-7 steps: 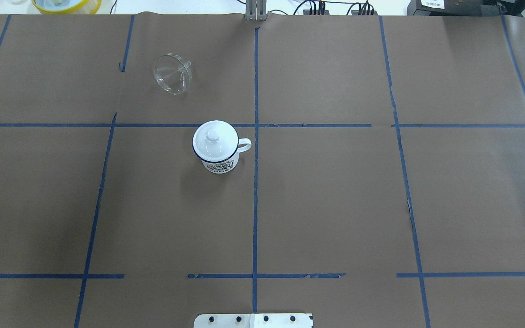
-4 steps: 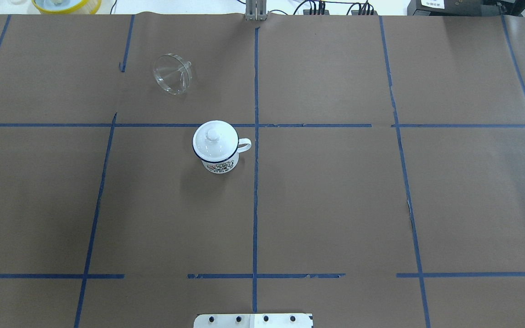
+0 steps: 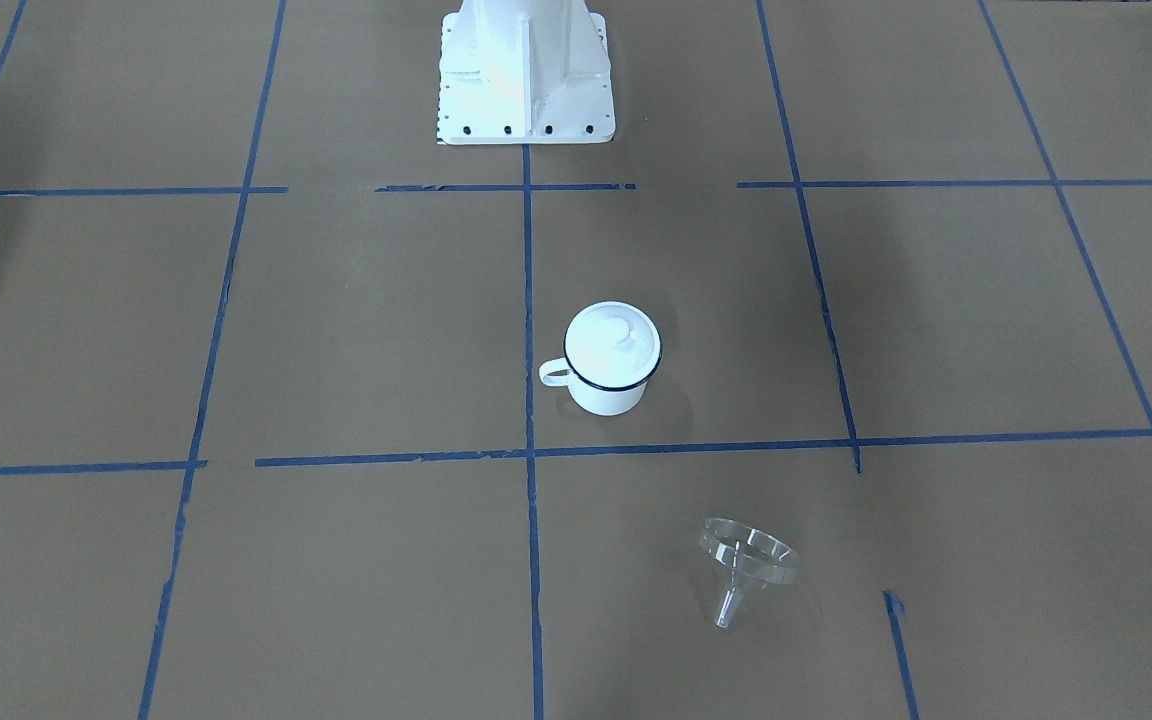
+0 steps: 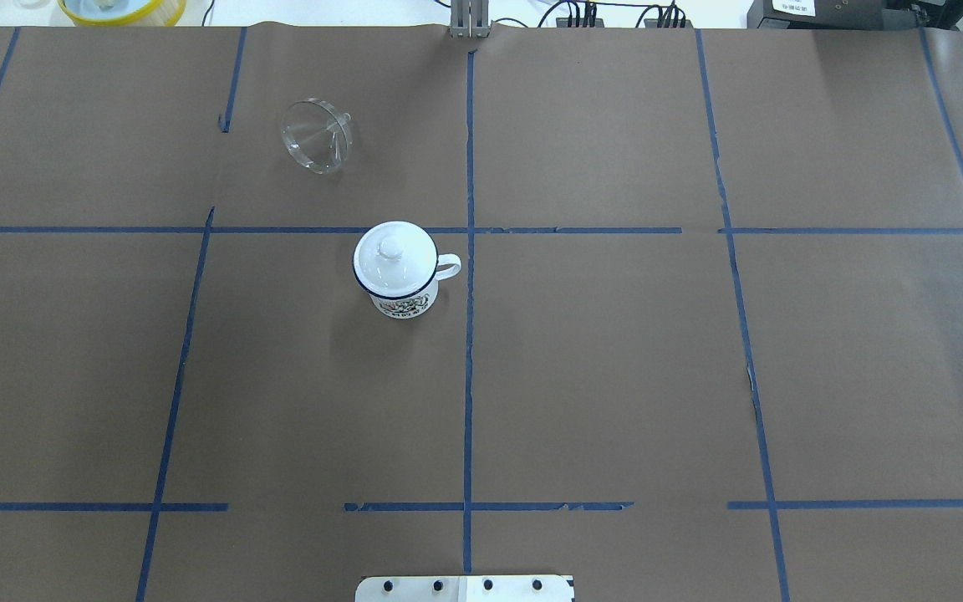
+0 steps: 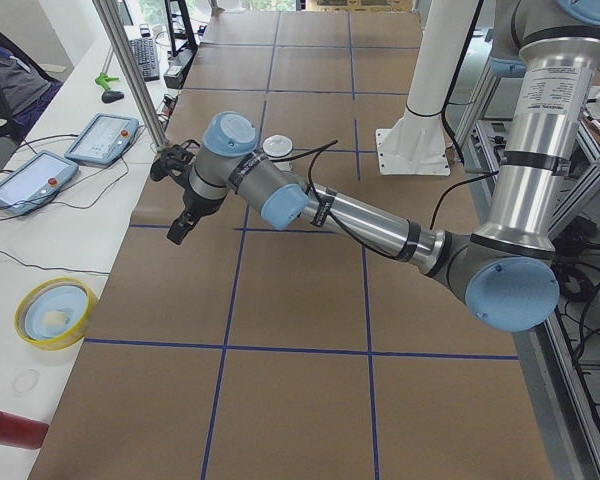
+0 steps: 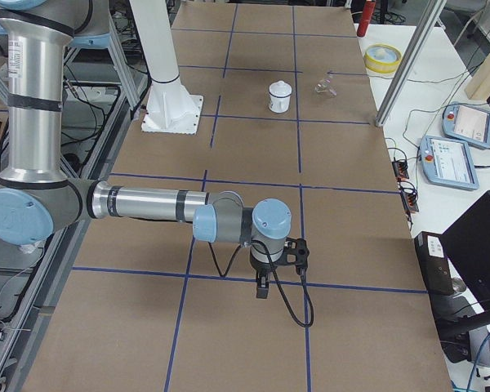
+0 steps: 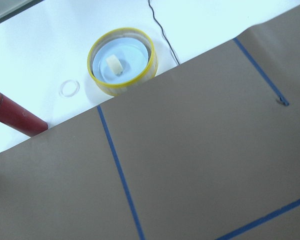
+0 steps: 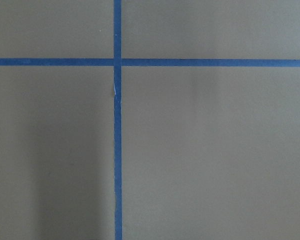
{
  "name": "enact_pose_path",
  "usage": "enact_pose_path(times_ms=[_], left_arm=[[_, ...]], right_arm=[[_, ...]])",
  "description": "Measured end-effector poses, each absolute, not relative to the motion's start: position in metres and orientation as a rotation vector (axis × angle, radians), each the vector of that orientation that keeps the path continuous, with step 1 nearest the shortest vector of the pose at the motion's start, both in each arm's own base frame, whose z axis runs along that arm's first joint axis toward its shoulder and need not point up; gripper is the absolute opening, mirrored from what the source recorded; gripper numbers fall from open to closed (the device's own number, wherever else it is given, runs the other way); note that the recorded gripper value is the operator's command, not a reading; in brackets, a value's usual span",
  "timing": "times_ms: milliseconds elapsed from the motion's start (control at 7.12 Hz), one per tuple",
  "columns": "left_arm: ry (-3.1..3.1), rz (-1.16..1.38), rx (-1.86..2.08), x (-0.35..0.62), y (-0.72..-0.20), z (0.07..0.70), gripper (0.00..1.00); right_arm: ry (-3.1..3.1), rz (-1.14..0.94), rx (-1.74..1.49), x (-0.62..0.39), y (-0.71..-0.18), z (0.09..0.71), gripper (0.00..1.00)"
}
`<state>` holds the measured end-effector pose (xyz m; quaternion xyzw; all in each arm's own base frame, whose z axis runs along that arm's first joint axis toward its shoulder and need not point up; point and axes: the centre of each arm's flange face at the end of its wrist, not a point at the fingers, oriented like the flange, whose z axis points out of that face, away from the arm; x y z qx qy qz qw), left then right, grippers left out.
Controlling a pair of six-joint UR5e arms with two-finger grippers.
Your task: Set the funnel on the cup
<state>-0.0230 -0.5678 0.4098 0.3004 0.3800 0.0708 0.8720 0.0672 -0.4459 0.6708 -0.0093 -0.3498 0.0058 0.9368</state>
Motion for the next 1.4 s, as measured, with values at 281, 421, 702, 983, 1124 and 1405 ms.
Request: enact_pose_path(times_ms=[281, 421, 702, 983, 1124, 1405], left_arm=[[0.912, 0.105, 0.559, 0.104, -0.575, 0.325, 1.00], [0.936, 0.064, 0.470, 0.194, -0.573, 0.273, 1.00], [0.925, -0.069, 0.203, 0.343, -0.546, 0.162, 1.00], [0.909, -0.210, 0.027, 0.420, -0.523, 0.122, 1.00], [0.880, -0.244, -0.007, 0.444, -0.521, 0.123, 1.00], [0.816, -0.249, -0.018, 0.488, -0.511, 0.140, 1.00]], right_arm=[[-0.715, 0.012, -0.019, 0.067, -0.446, 0.671, 1.00], [-0.715, 0.012, -0.019, 0.067, -0.446, 0.671, 1.00], [-0.715, 0.012, -0.019, 0.067, -0.446, 0.671, 1.00], [-0.715, 0.012, -0.019, 0.067, -0.446, 0.671, 1.00], [-0.715, 0.012, -0.019, 0.067, -0.446, 0.671, 1.00], [-0.715, 0.012, -0.019, 0.067, -0.446, 0.671, 1.00]])
